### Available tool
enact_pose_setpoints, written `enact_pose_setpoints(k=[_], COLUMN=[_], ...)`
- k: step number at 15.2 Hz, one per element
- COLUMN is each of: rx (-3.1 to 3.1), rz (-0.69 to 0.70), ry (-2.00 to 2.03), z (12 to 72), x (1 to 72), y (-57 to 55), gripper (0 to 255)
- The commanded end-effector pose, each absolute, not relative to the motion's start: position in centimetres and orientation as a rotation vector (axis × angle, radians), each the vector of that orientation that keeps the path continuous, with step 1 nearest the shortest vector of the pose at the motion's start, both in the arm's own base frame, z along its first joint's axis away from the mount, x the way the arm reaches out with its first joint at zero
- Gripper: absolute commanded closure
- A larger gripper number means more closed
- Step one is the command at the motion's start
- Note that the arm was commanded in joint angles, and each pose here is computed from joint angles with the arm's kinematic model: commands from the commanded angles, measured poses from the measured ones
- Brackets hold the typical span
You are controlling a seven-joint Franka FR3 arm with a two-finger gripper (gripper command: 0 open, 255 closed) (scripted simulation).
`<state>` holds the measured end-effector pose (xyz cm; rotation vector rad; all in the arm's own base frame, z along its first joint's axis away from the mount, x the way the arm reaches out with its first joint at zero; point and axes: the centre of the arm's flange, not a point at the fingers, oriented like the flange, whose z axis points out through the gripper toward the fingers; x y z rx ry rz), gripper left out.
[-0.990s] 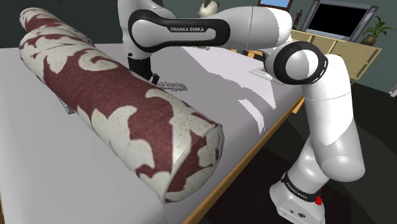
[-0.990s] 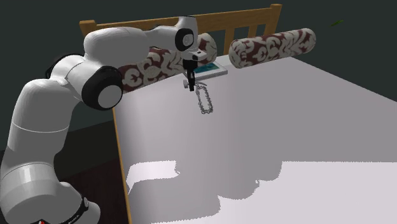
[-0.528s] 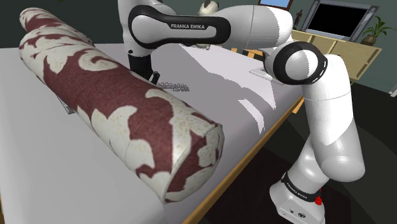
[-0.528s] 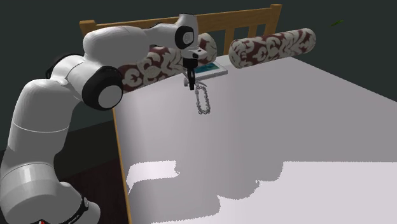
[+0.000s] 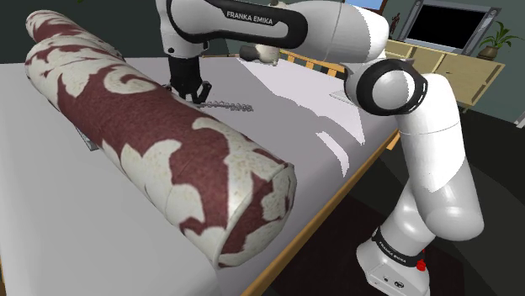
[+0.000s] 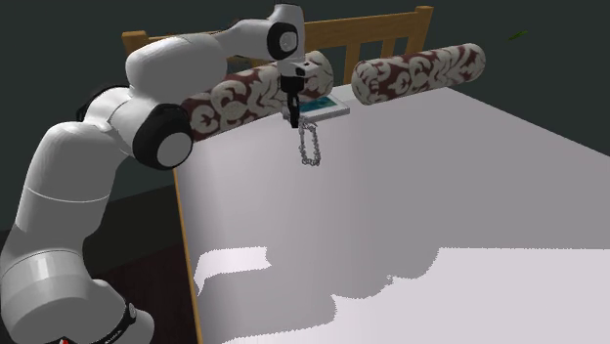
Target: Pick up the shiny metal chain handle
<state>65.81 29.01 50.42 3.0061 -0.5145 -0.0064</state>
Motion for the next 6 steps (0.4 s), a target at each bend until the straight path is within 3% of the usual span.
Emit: enact_pose_setpoints(k=[1, 6], rx=[3.006, 3.006], rz=[-0.007, -0.007], ry=[-0.515, -0.515], z=[51.6, 53.2], x=[65.8, 65.8], y=[29.0, 29.0], gripper=[255, 255])
